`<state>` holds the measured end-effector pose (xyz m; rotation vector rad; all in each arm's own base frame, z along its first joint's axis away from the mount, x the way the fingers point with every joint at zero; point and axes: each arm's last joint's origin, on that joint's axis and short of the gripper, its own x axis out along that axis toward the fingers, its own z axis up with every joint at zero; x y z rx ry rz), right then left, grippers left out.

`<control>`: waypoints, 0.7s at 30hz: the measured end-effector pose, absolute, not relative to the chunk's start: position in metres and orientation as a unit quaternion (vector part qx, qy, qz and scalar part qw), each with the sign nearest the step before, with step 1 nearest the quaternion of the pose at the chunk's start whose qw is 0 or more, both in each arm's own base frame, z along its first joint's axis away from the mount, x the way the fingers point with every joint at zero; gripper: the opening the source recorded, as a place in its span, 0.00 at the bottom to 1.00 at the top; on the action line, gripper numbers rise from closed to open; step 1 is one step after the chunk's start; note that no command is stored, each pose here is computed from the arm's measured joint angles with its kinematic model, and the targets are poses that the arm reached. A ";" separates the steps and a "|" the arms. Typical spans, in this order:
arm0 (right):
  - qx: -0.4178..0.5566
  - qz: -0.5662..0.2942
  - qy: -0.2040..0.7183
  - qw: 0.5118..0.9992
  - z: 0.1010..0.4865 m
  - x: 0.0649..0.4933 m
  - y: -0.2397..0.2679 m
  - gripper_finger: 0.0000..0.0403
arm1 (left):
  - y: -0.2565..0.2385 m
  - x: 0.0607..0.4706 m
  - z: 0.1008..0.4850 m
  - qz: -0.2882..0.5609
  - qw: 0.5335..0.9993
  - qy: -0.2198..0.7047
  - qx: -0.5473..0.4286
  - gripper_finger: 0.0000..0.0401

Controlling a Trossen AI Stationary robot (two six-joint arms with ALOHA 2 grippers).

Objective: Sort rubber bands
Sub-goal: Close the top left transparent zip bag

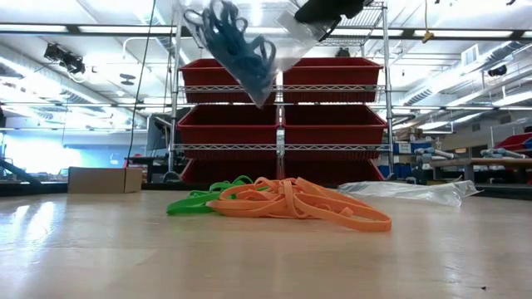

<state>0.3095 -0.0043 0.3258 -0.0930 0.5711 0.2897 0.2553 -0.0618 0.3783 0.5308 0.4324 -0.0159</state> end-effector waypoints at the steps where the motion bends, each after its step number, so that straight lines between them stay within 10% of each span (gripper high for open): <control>1: -0.045 0.142 0.284 0.947 0.325 0.309 -0.004 0.00 | -0.061 0.255 0.377 -0.001 0.943 0.218 0.253 0.14; 11: -0.098 0.106 0.304 0.942 0.350 0.305 0.002 0.00 | -0.053 0.260 0.364 0.055 0.964 0.219 0.143 0.62; 21: -0.113 0.041 0.374 0.919 0.358 0.293 -0.002 0.00 | -0.063 0.267 0.303 0.121 0.984 0.103 0.079 0.60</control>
